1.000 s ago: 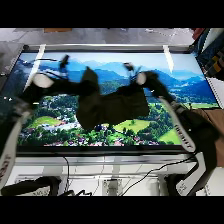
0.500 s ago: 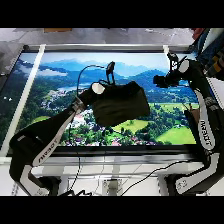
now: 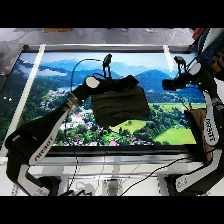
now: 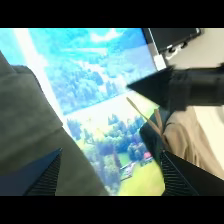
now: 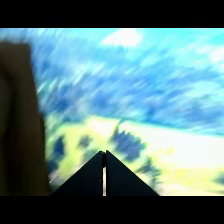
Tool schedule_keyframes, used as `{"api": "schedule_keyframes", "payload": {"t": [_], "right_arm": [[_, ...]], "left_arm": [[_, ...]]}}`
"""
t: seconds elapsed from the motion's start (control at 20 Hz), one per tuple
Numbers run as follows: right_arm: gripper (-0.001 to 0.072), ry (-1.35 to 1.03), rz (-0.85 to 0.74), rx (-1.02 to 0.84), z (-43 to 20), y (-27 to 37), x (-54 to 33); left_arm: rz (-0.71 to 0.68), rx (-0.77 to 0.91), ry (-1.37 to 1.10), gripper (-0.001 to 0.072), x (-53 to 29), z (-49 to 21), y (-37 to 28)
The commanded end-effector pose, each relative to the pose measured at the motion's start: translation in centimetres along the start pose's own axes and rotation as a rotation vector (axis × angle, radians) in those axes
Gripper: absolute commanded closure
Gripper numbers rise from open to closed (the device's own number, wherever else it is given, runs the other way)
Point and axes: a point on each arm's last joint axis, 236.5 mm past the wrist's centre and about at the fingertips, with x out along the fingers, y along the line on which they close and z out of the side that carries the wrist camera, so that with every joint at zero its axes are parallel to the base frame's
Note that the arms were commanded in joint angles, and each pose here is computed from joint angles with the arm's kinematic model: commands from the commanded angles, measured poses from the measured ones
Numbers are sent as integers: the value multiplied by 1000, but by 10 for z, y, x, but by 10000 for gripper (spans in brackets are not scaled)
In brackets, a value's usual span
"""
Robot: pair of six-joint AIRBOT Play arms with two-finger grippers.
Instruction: Fold the clothes and pants, and hang the long-sleeved shirts on hangers.
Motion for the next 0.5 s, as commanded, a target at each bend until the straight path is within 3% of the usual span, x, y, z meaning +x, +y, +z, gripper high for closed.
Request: {"api": "schedule_keyframes", "payload": {"t": [0.0, 0.05, 0.1, 0.2, 0.45], "right_arm": [[673, 37, 572, 12, -33, 75, 5], [668, 36, 682, 64, -34, 92, 4], [555, 29, 717, 91, -34, 101, 7], [35, 23, 704, 80, -30, 113, 16], [10, 24, 388, -17, -28, 101, 75]], "left_arm": [[-5, 162, -1, 8, -28, 18, -3], [24, 225, -5, 9, -34, 23, 3], [74, 292, 4, 9, -39, 25, 13], [202, 452, 47, 10, -51, 26, 39], [477, 569, 158, 10, -83, 26, 95]]}}
